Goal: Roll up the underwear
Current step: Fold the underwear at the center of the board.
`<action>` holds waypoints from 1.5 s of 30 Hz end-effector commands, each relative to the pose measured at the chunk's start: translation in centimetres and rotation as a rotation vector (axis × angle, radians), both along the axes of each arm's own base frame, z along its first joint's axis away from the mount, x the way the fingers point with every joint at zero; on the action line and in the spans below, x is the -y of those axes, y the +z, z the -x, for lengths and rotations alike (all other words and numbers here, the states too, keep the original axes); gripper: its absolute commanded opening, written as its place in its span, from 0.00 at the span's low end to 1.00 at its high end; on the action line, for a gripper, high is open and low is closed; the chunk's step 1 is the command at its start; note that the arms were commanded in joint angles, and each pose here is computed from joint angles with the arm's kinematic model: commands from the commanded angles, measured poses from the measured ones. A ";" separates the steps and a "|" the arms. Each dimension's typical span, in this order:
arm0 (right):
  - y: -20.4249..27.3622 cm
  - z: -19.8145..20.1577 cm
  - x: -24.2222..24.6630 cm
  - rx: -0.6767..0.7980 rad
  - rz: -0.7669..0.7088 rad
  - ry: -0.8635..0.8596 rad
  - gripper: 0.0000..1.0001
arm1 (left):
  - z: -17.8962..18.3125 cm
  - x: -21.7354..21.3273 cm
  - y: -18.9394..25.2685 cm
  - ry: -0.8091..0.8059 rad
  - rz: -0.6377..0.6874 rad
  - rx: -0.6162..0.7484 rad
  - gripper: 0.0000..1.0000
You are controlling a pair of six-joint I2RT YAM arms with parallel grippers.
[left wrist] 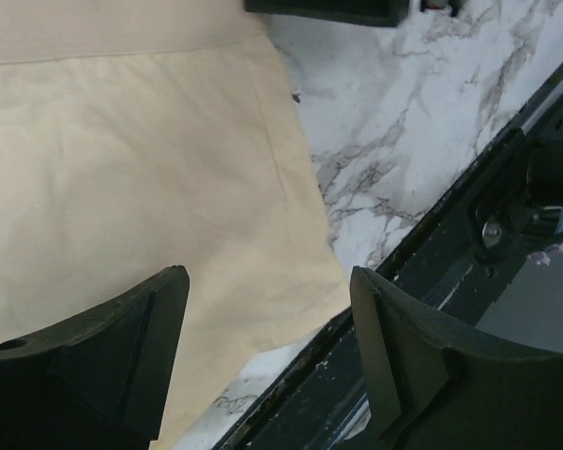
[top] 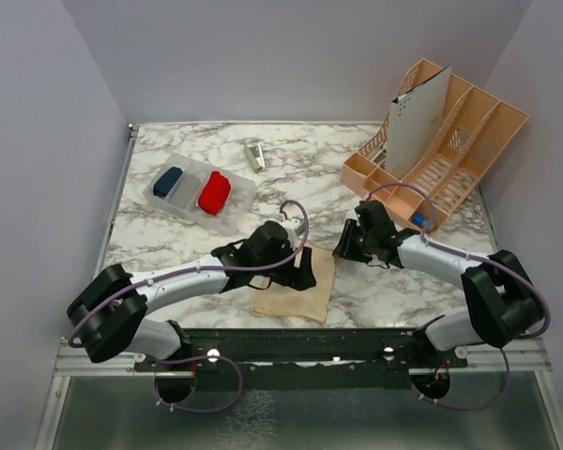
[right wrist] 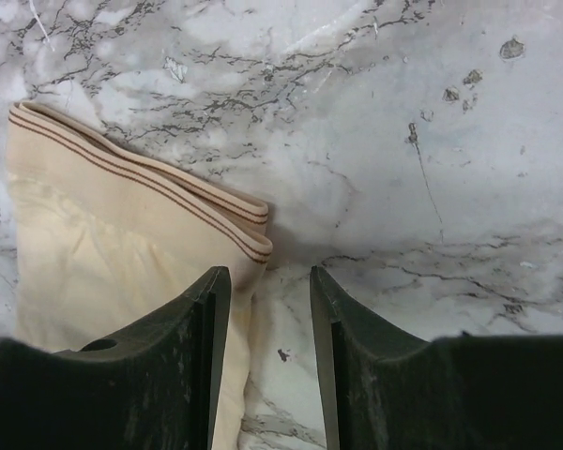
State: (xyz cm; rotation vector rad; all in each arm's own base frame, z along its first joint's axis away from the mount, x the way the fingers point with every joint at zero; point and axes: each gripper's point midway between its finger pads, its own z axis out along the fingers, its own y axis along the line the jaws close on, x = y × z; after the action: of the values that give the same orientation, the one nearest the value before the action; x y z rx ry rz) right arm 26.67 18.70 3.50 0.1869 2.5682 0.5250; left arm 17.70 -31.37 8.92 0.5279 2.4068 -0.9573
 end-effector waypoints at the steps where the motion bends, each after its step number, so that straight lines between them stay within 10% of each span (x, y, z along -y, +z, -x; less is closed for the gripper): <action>1: -0.7 -1.0 -0.9 -0.002 -0.057 0.041 0.42 | 2.1 1.3 0.7 -0.080 -0.005 0.027 0.75; 28: -3.2 -0.1 -0.9 -0.068 -0.043 0.078 0.31 | 8.0 3.7 -7.4 -0.137 -0.654 0.203 0.66; 45: -3.5 0.1 -0.6 -0.075 -0.034 0.079 0.31 | 8.2 3.3 -8.8 -0.146 -0.821 0.281 0.18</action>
State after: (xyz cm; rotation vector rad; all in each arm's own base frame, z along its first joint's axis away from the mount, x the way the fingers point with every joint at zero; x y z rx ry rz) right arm 28.54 20.56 2.19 0.1293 2.5528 0.6588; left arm 9.26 -37.82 2.09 1.0108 2.4190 -0.0883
